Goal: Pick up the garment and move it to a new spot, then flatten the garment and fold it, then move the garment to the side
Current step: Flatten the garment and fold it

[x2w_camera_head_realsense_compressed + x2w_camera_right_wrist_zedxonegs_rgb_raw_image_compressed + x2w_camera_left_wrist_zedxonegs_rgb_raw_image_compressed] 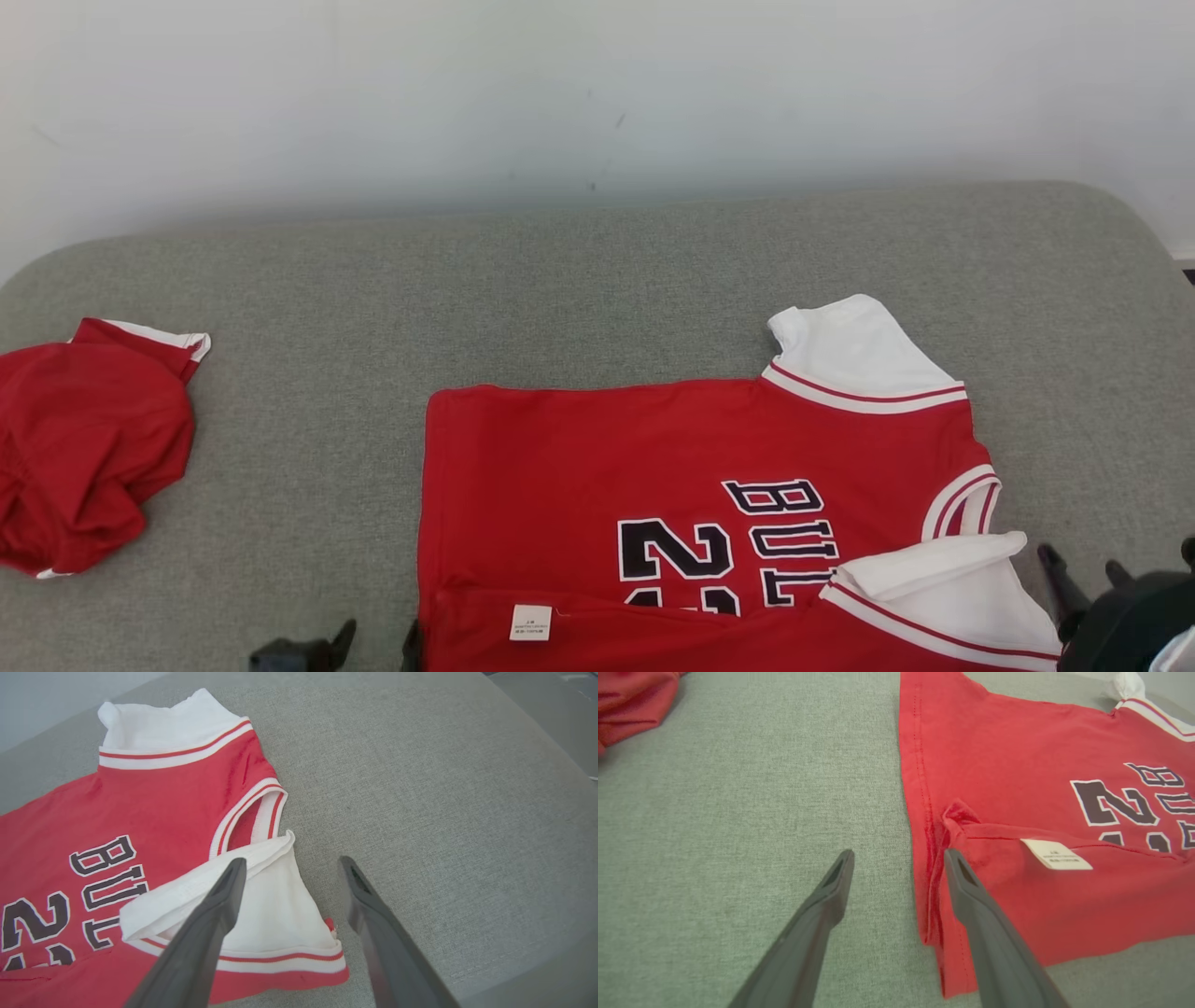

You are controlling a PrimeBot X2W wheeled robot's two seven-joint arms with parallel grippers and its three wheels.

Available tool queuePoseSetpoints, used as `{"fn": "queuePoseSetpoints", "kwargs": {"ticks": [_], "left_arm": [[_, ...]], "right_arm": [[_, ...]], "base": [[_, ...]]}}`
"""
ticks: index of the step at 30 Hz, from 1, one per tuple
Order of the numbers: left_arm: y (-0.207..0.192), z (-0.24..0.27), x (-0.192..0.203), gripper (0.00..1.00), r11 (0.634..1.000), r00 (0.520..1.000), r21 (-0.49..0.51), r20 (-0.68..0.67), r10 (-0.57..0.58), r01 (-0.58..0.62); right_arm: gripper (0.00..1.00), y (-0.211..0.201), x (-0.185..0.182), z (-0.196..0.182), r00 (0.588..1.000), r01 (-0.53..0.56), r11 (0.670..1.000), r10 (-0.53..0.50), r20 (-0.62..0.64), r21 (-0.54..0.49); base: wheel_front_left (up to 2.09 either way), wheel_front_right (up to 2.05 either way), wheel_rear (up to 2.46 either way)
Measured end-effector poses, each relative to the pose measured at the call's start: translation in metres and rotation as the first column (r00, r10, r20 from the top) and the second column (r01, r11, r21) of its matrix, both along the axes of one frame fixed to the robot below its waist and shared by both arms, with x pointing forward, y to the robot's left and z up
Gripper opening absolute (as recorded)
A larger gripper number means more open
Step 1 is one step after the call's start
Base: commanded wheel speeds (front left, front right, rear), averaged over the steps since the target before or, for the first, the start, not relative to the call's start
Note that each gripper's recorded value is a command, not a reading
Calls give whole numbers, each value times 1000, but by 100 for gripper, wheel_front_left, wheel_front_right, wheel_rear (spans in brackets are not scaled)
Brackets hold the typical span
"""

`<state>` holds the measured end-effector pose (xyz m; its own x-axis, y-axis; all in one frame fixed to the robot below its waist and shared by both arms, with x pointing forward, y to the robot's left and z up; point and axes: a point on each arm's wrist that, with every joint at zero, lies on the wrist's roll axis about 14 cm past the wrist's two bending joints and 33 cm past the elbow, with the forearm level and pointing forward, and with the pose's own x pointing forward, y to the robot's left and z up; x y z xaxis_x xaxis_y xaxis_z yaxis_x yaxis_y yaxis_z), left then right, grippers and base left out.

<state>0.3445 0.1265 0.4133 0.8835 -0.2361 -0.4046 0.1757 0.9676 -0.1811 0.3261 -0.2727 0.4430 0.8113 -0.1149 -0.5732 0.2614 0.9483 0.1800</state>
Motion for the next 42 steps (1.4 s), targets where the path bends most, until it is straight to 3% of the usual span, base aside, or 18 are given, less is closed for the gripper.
{"fn": "queuePoseSetpoints", "kwargs": {"ticks": [7, 13, 23, 32, 42], "left_arm": [[-2, 31, 35, 100, 1000, 996, -3, 85, -18, 19], [-5, 41, 59, 100, 1000, 993, -3, 110, -30, 30], [-12, 51, 121, 100, 998, 991, -13, 124, -55, 57], [-23, 26, 160, 100, 991, 991, 43, 36, -125, 124], [-32, 2, 172, 100, 981, 984, 79, -32, -174, 176]], "right_arm": [[100, 1, 33, 40, 996, -30, 998, 34, 82, -46], [100, 3, 58, 53, 993, -60, 996, 66, 97, -68], [100, 28, 137, 71, 976, -160, 979, 177, 130, -129], [100, 29, 189, 60, 975, -177, 971, 195, 105, -159], [100, 29, 200, 23, 979, -194, 969, 202, 37, -154]], "base": [[0, 0, 0], [0, 0, 0], [0, 0, 0], [0, 0, 0], [0, 0, 0]]}}
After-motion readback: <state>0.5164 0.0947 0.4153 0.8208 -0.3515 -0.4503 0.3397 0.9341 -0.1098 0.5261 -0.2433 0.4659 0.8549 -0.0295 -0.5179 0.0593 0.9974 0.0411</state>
